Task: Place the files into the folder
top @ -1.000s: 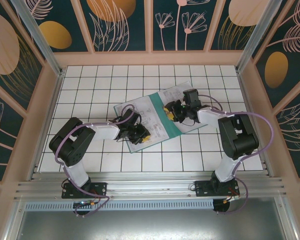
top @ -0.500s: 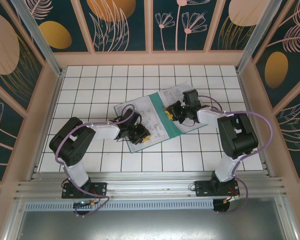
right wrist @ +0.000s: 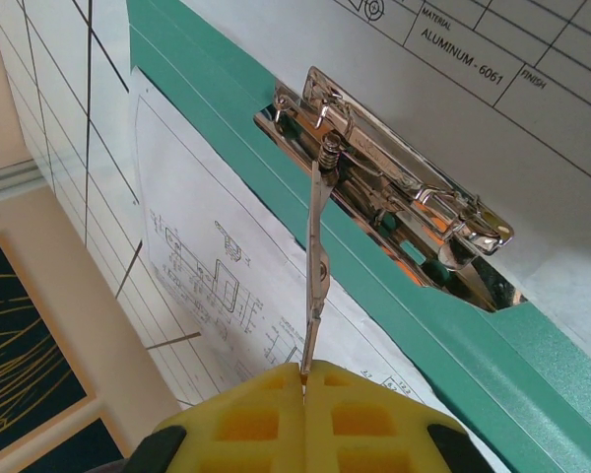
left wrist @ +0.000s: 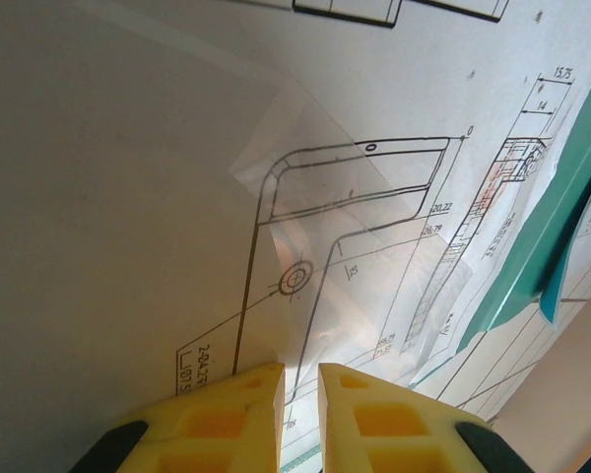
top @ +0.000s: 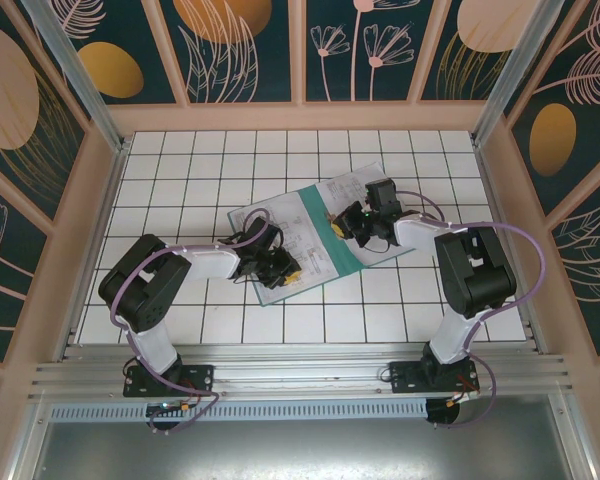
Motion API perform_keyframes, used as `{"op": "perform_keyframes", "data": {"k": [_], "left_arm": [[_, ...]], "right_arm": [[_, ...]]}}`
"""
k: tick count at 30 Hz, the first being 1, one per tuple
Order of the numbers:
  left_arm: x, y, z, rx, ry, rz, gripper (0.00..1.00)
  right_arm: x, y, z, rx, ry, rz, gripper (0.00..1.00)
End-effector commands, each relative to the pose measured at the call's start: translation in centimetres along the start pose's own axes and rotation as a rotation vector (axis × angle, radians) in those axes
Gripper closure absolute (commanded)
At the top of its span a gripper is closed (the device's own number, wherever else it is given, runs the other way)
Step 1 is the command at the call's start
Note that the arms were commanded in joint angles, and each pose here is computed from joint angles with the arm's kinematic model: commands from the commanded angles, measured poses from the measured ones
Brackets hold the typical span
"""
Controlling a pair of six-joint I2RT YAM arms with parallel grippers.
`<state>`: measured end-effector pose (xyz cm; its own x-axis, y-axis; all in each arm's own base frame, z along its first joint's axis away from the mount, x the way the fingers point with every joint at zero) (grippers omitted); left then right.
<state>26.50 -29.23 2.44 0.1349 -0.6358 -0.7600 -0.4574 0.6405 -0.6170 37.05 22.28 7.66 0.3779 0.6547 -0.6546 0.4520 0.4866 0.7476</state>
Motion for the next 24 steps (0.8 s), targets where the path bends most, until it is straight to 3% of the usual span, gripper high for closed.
{"op": "perform_keyframes", "data": {"k": [1, 24], "left_arm": [[0.4, 1.8, -0.1, -0.023, -0.007, 0.069, 0.81], [-0.5, 3.4, -0.1, -0.079, -0.055, 0.087, 0.84]], "right_arm": [[0.2, -1.4, -0.2, 0.004, 0.014, -0.049, 0.99], [-0.3, -11.1, -0.5, 0.005, 0.039, -0.292, 1.0]]}}
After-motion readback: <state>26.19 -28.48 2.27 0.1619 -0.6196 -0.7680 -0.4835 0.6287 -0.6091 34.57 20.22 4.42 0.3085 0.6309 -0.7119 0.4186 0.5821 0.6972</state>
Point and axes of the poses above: each hand's point on the last joint's axis, 136 mm out from that joint toward the fingers, its own x axis out along the fingers, its own y axis along the line the jaws close on, z = x × y, the point moved 1 cm from there along -x, back along the fingers
